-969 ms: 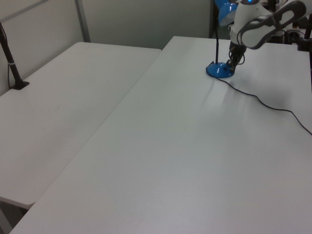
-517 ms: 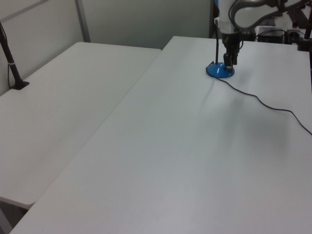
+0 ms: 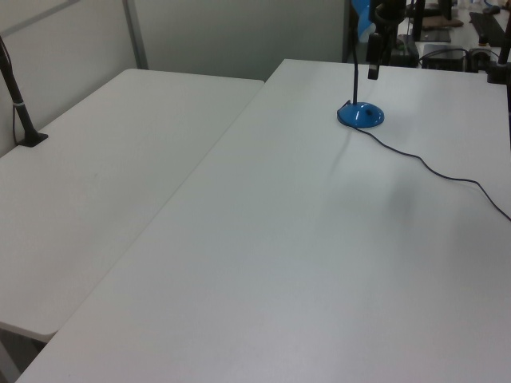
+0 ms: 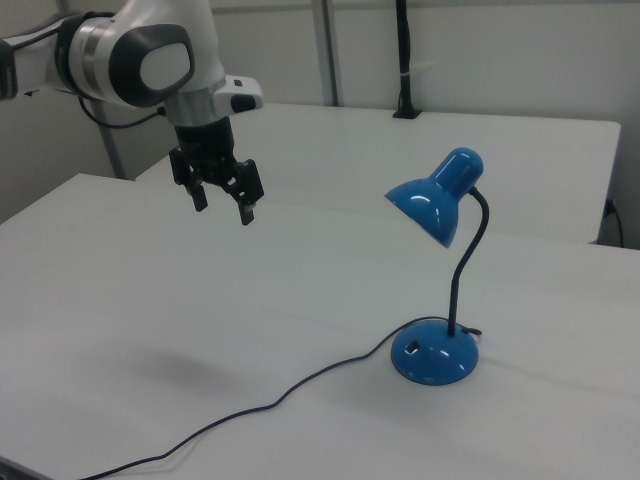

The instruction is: Turn off the lamp

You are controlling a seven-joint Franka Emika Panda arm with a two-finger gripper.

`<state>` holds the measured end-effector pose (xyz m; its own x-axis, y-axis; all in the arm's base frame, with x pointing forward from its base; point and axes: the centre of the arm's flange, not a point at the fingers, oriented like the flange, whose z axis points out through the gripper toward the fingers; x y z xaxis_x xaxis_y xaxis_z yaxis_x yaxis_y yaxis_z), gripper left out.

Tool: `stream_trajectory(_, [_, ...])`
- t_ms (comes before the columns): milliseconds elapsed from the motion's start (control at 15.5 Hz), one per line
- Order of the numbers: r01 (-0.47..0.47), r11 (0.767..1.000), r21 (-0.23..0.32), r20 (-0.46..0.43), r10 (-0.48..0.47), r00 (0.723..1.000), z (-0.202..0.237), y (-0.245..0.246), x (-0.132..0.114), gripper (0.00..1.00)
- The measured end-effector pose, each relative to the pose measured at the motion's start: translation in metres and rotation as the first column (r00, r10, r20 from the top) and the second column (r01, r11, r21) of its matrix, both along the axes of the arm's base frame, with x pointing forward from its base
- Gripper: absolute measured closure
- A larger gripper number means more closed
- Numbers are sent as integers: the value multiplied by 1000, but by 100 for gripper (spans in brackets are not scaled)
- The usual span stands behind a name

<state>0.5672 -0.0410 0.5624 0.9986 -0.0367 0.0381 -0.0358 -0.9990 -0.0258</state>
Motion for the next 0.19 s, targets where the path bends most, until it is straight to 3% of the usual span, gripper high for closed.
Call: stream_trajectory(194, [-22,1000,2,-5,22,1000,-3,10,1,0])
